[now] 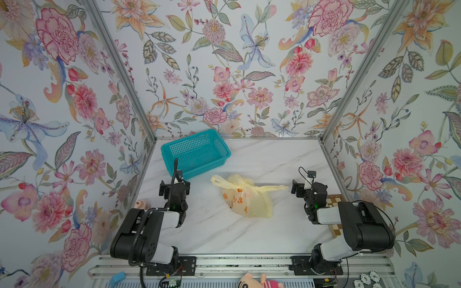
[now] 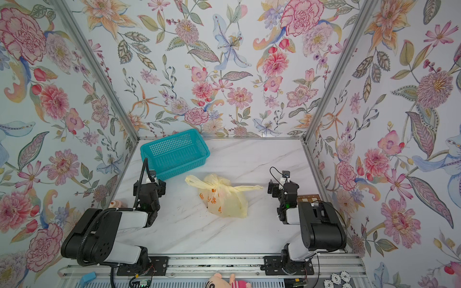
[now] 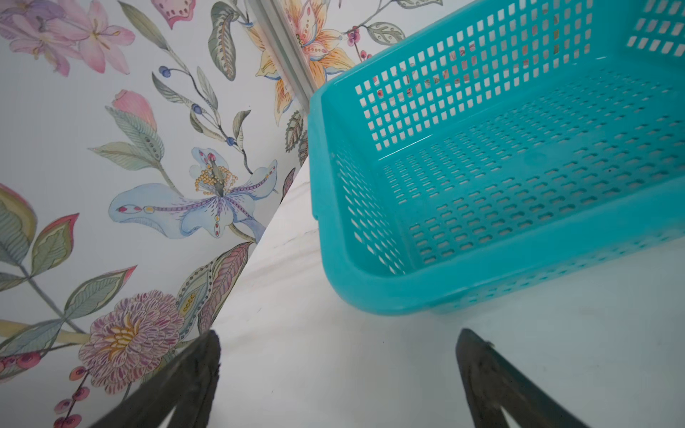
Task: Place the pears into plastic bags & tie knots
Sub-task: Reset both arms
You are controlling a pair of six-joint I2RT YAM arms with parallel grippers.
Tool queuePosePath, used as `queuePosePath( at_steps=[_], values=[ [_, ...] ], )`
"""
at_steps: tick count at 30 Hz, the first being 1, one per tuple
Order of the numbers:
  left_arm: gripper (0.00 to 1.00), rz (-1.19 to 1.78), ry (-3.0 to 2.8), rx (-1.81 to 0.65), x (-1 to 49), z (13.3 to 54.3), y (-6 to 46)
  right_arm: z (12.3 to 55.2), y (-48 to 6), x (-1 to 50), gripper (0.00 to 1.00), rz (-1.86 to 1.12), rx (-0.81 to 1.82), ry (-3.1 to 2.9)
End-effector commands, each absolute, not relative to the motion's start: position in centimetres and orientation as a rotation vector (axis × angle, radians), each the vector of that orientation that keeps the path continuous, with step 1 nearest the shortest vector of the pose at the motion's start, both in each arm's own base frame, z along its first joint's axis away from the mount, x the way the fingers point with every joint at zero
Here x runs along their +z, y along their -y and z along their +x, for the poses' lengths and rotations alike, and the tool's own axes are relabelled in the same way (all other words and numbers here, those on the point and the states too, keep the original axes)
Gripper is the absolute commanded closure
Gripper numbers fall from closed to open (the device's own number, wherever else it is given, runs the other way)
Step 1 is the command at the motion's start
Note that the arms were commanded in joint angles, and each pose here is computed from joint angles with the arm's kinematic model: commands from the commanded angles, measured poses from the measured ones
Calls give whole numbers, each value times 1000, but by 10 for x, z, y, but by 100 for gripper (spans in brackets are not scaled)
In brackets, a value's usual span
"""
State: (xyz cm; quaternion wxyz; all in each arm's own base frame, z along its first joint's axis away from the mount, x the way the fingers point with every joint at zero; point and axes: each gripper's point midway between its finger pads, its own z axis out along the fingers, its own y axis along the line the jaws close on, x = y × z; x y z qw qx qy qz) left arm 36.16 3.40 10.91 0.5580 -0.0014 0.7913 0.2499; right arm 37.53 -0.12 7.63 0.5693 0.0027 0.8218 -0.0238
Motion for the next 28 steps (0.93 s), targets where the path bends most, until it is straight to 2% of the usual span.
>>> queuePosePath(
  at_steps=[1,5,9,14,17,20,28],
  values=[
    [0,25,-1702,501,152,371,-22,385,6,107,1,31,-101,-1799],
    [0,1,-1633,285,160,361,-9,384,8,107,1,39,-116,-1795],
    [0,49,-1559,292,167,362,-7,384,7,107,1,38,-114,-1797],
    [0,8,-1601,240,136,355,-20,384,7,107,1,38,-114,-1797],
    [0,55,-1582,211,146,365,-12,384,8,107,1,39,-115,-1796],
    [0,47,-1677,237,128,378,-16,385,8,107,1,38,-114,-1796],
    [0,43,-1625,236,138,375,-16,379,4,109,1,23,-116,-1778]
  ],
)
